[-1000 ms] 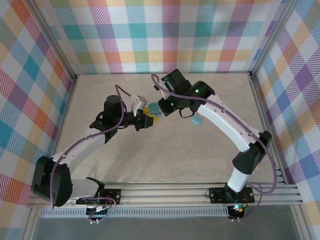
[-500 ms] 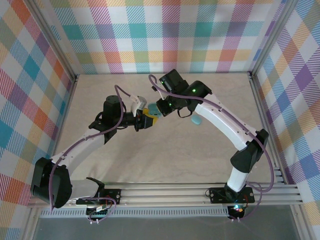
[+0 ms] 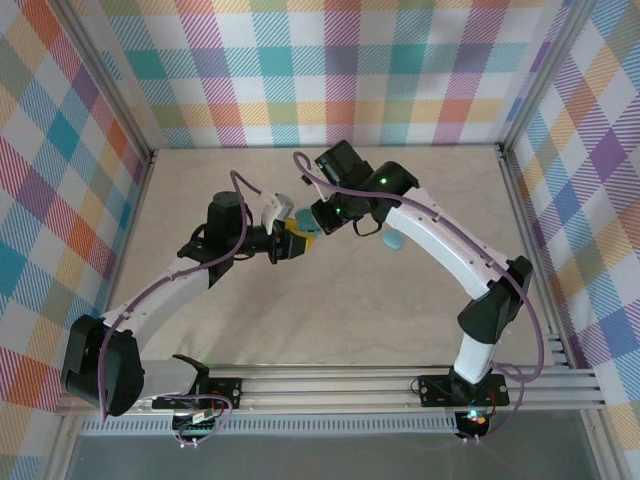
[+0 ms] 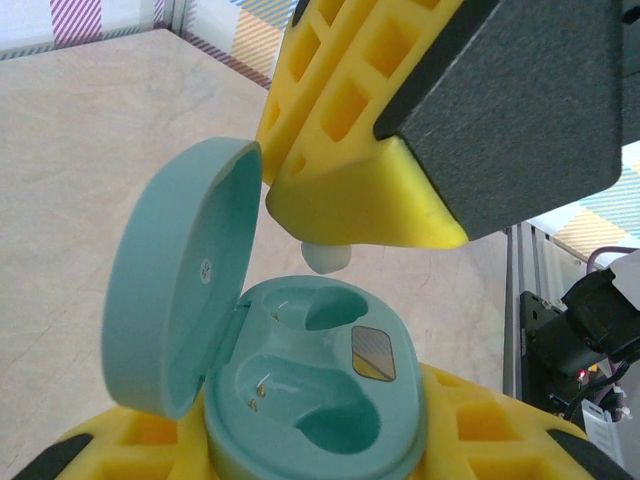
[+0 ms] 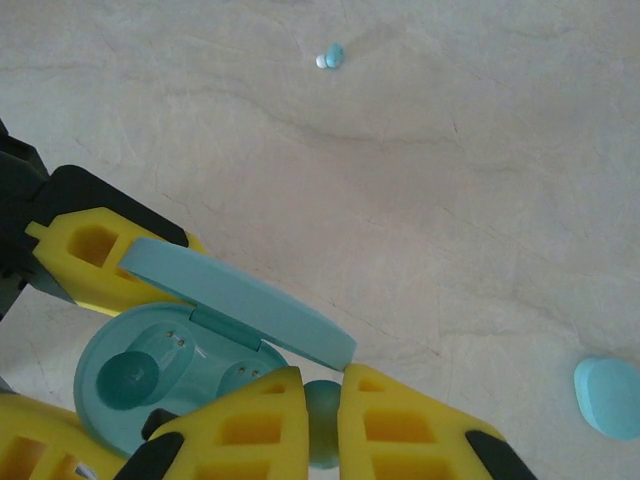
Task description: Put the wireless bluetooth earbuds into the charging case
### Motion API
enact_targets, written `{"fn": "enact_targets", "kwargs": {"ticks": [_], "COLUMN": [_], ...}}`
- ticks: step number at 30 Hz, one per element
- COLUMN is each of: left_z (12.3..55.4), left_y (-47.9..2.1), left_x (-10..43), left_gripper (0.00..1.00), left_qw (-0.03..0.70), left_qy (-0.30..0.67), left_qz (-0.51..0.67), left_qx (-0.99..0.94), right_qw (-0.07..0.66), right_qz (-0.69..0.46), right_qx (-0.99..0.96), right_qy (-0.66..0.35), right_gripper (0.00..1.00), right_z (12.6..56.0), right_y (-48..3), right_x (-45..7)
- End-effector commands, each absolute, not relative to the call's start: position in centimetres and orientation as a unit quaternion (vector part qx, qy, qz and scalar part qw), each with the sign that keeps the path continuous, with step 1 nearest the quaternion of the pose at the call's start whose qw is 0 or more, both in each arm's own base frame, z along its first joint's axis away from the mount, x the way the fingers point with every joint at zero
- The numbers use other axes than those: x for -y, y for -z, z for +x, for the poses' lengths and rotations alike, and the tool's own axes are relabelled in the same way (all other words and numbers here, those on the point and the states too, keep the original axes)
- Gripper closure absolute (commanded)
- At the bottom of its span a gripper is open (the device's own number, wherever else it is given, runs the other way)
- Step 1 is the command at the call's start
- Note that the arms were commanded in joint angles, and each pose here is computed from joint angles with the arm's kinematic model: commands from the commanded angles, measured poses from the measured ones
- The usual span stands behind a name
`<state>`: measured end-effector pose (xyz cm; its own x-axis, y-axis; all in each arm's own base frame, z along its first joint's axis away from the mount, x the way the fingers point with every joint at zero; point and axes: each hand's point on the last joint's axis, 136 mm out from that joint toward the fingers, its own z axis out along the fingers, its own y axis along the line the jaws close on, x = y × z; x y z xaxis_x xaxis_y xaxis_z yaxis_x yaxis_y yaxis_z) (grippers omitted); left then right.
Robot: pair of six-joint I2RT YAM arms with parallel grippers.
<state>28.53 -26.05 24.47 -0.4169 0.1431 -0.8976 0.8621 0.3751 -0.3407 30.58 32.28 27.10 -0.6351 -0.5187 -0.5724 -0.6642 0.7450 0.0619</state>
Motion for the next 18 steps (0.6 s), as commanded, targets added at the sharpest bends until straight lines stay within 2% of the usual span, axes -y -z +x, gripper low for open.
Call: {"fn": "enact_targets", "kwargs": {"ticks": [1,7,18], "left_z": [28.1,28.3,29.3], "left_y": [-27.3,-27.3,-27.6], "left_x": [26.5,26.4,26.5], "left_gripper": [0.86,0.86,0.87], "left_qw": [0.447,0.448,0.443], "left_qy": [0.439,0.437,0.441], "left_qz": [0.371,0.364,0.34], "left_qx": [-0.686,-0.69,-0.703], "right_qw": [0.248,0.254,0.316], "right_qz": [-0.347,-0.339,-0.315], "right_qx": [-0.892,-0.893,-0.883], "right_qy": [-0.15,-0.151,-0.144], "right_gripper": [0.88,0.88,0.87], "right_z": [29.6,29.6,29.9], "right_y": [-26.4,-26.9,-30.6], "right_x": [-33.4,-33.2,-31.4]}}
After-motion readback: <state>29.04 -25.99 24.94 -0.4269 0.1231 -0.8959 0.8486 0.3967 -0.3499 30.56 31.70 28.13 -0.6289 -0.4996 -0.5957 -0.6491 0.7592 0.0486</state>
